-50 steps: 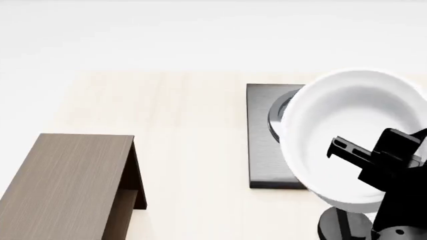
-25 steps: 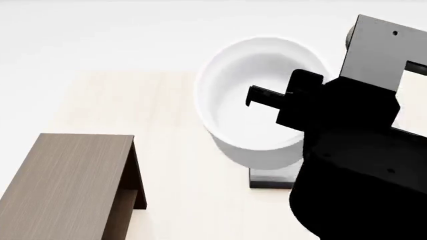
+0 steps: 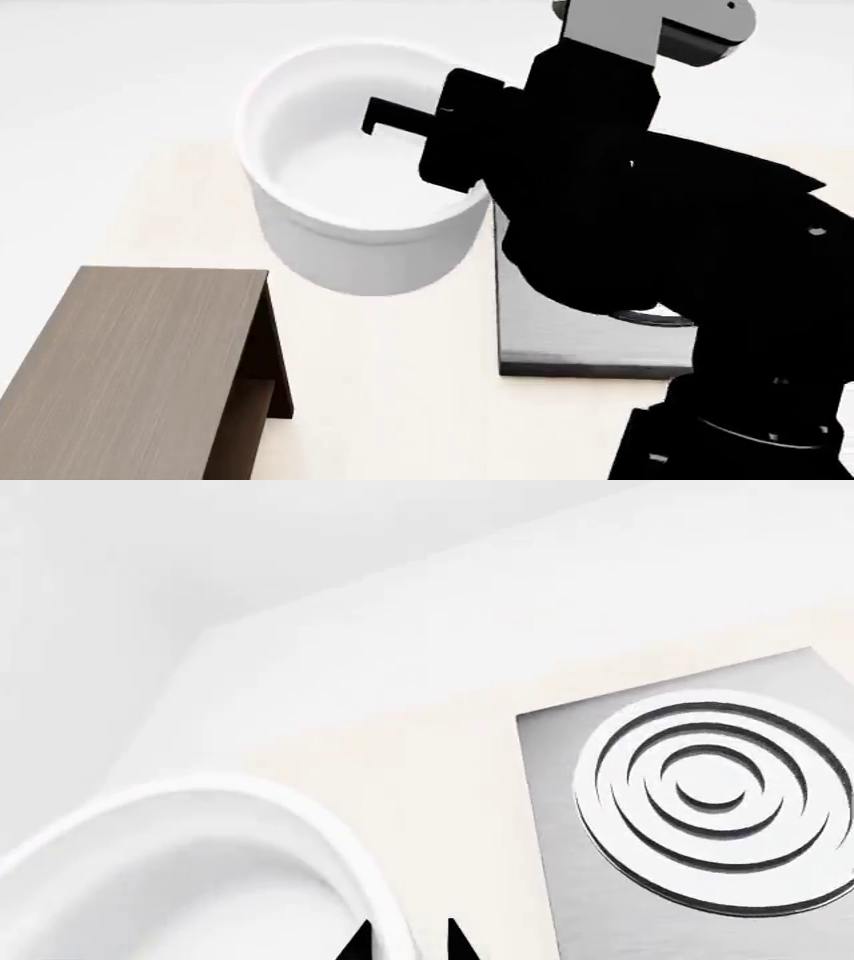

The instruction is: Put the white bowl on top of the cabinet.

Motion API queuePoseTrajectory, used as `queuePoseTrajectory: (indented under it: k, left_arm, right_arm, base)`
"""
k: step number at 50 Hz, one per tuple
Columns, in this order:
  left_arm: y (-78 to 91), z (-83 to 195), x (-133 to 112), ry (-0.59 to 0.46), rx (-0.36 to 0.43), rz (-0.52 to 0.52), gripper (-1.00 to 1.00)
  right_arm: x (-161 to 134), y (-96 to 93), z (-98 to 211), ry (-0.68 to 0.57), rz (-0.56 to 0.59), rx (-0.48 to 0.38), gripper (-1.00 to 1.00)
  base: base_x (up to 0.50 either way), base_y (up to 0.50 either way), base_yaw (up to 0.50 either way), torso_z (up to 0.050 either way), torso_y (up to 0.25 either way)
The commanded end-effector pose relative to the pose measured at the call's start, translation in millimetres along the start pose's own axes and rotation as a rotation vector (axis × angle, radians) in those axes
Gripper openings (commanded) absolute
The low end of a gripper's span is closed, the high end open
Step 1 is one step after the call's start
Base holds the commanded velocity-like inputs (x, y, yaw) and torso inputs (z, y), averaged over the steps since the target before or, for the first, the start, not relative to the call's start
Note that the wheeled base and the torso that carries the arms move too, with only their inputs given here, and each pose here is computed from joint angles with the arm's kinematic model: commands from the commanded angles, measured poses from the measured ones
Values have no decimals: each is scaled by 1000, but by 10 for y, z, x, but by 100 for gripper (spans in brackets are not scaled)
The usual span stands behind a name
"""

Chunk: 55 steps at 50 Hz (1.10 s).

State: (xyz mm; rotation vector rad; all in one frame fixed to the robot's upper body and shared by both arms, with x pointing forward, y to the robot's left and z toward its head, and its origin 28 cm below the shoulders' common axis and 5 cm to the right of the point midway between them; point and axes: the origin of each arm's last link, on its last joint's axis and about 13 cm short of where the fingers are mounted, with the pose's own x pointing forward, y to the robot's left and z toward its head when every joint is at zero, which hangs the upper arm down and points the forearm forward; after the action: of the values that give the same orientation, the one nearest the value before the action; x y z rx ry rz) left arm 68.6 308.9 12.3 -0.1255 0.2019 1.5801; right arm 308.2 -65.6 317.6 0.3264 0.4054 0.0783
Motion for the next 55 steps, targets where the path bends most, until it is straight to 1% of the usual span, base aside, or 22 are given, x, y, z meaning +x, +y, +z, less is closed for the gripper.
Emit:
queuePoseTrajectory:
  k: [1, 8, 10, 12, 20, 21, 23, 33, 39, 45, 49, 55]
  left_arm:
    - [-1, 1, 0, 1, -1, 0, 100]
    - [2, 1, 1, 2, -2, 0, 100]
    - [10, 3, 3, 2, -5, 2, 100]
    - [6, 4, 2, 2, -4, 2, 100]
    - [2, 0, 2, 2, -2, 1, 100]
    - [2, -1, 3, 3, -2, 1, 100]
    - [4, -1, 4, 3, -3, 0, 100]
    - [7, -1, 1, 4, -5, 0, 100]
    - [7, -7, 4, 5, -5, 0, 100]
    - [7, -12, 7, 6, -5, 0, 100]
    - [8, -13, 8, 8, -7, 0, 100]
    - [12, -12, 11, 9, -9, 2, 100]
  right_arm:
    - [20, 213, 172, 62, 142, 28, -100]
    - [21, 360, 149, 118, 211, -41, -100]
    - [0, 421, 132, 138, 259, -80, -100]
    - [-3, 445, 135, 147, 277, -83, -100]
    - [42, 551, 30, 180, 310, -173, -100]
    - [37, 573, 12, 179, 320, -197, -100]
    - [51, 595, -10, 184, 323, -208, -100]
    - [45, 688, -100, 198, 370, -236, -100]
    - [59, 719, -114, 200, 387, -238, -100]
    - [78, 761, -141, 218, 433, -192, -100]
    - [128, 782, -208, 227, 443, -191, -100]
    - [240, 775, -229, 218, 449, -180, -100]
  base:
    - [0, 0, 0, 0, 0]
    - [0, 0, 0, 0, 0]
    - [0, 0, 0, 0, 5]
    - [0, 0, 0, 10, 0]
    - [0, 0, 0, 0, 0]
    - [0, 0, 0, 0, 0]
    - [0, 0, 0, 0, 5]
    - [0, 0, 0, 0, 0]
    - [0, 0, 0, 0, 2]
    - [0, 0, 0, 0, 0]
    - [0, 0, 0, 0, 0]
    - [0, 0, 0, 0, 2]
